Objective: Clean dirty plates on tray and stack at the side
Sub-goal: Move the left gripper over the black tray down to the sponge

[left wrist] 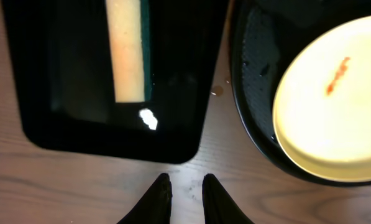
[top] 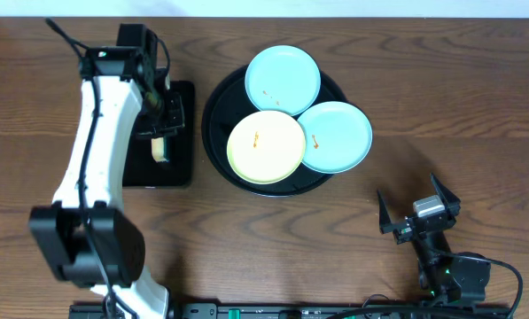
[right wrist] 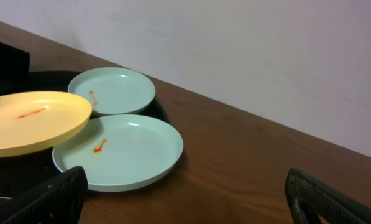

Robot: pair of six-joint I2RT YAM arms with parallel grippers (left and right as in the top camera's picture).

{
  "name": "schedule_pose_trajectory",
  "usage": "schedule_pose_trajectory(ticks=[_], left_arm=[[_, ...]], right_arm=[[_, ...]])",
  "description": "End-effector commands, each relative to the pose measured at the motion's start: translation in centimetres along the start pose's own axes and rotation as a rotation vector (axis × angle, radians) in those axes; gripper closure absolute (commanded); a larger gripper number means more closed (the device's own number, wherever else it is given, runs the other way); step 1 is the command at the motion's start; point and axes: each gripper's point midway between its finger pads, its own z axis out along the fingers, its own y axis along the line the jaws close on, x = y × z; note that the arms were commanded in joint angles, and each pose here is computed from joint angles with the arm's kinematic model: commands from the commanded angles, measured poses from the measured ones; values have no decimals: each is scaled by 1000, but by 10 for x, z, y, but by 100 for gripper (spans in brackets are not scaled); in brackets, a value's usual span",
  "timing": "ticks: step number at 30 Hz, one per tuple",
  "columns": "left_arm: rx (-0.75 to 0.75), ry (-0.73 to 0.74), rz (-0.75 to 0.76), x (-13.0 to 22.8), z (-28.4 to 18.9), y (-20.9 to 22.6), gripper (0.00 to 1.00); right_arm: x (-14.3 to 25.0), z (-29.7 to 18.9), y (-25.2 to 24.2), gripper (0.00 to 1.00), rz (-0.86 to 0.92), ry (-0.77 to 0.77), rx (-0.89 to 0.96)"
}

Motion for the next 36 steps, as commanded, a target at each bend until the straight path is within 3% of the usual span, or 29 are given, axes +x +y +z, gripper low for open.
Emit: schedule_pose_trajectory(ticks=[1, 2, 3, 15, 21, 36], left_arm=[[-20, 36, -21, -2, 17, 4, 81], [-21, 41, -21, -4, 21, 4, 90], [-22, 45, -22, -6, 25, 3, 91], [-50, 137, -24, -13, 78, 6, 91], [-163, 99, -28, -26, 90, 25, 91], [-235, 58, -25, -30, 115, 39, 91]], right_arm=[[1, 0, -2, 1, 13, 3, 6], [1, 0, -2, 1, 13, 3, 6], [1, 0, -2, 1, 13, 3, 6], [1, 0, -2, 1, 13, 3, 6], [1, 0, -2, 1, 13, 3, 6], [1, 0, -2, 1, 13, 3, 6]])
